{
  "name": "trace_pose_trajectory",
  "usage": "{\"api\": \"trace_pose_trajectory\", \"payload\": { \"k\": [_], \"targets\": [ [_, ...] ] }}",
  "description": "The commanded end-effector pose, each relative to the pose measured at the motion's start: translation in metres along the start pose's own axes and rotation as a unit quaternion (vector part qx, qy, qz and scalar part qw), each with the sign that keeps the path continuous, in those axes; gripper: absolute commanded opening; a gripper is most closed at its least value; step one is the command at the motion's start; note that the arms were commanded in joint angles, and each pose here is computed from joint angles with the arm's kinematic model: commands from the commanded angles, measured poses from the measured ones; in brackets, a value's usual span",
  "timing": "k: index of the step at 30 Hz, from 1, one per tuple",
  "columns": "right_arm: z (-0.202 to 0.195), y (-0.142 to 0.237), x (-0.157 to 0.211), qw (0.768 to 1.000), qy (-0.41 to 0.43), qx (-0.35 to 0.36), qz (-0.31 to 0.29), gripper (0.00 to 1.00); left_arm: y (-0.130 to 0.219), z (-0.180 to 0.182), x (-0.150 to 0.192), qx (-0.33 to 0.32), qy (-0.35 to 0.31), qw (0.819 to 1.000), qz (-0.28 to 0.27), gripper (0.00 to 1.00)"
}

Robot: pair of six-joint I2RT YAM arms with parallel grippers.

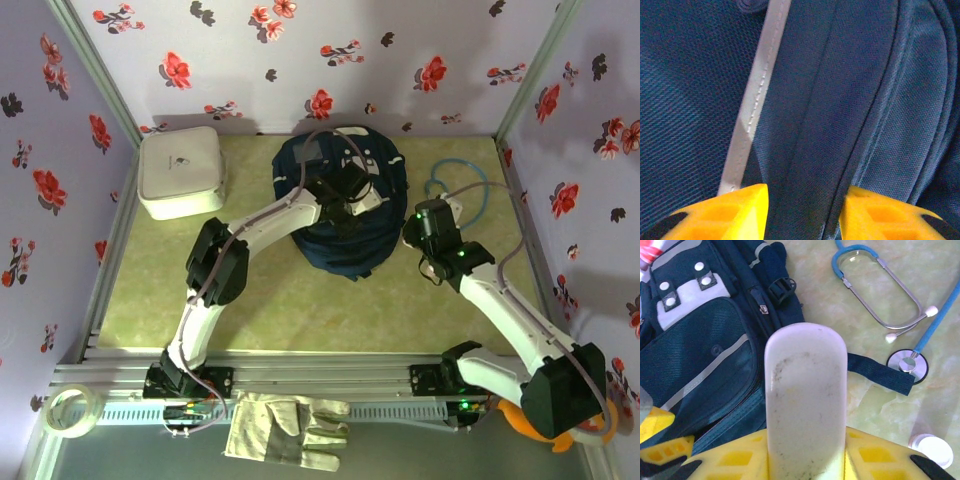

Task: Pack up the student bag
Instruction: Open the student bag at the top-center of the table.

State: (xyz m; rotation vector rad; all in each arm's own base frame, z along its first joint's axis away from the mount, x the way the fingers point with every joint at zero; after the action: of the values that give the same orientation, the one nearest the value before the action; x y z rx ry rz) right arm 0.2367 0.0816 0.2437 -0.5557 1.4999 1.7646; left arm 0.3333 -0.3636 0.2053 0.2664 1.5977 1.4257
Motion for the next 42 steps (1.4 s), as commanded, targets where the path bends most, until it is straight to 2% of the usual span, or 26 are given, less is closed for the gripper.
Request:
{"api": "trace_pose_trajectory", "payload": {
  "k": [1,9,19,26,36,42],
  "targets": [
    [0.001,0.005,-0.005,0.999,-0.01,-0.034,-0.017,0.33,0.018,0.015,-0.013,-0.028,0.027,0.999,-0.026,0.37],
    [0.005,-0.006,-0.006,0.995,-0.061,-0.081,-0.006,0.33,0.02,0.021,-0.019,-0.014,0.043,0.998,-0.045,0.27],
    [0.012,-0.016,-0.007,0.992,-0.07,-0.105,0.018,0.32,0.015,0.016,-0.013,0.018,-0.005,0.999,-0.043,0.1],
    [0.014,-0.017,-0.005,0.985,-0.113,-0.133,0.007,0.32,0.053,0.017,-0.029,0.044,0.04,0.992,-0.115,0.0],
    [0.023,-0.011,-0.014,0.961,-0.198,-0.195,-0.005,0.35,0.132,0.024,-0.058,0.073,0.112,0.958,-0.253,0.0],
    [0.038,-0.018,-0.027,0.942,-0.244,-0.231,-0.002,0.35,0.155,0.028,-0.066,0.094,0.142,0.941,-0.291,0.0]
  ]
}}
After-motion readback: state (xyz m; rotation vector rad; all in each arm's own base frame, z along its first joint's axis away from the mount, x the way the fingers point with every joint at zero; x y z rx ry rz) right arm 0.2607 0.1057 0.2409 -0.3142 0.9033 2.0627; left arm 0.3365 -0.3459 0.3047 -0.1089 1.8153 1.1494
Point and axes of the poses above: each hand's point on the last joint's axis, 136 mm out from that joint toward the fingers, its own y axis back along the fingers, its own z axis along the line the jaws close on, x = y × z, the point moved 10 cm from there along y, back along the fingers, and after that the axes turned 13 degrees about y, right-handed, at the moved point
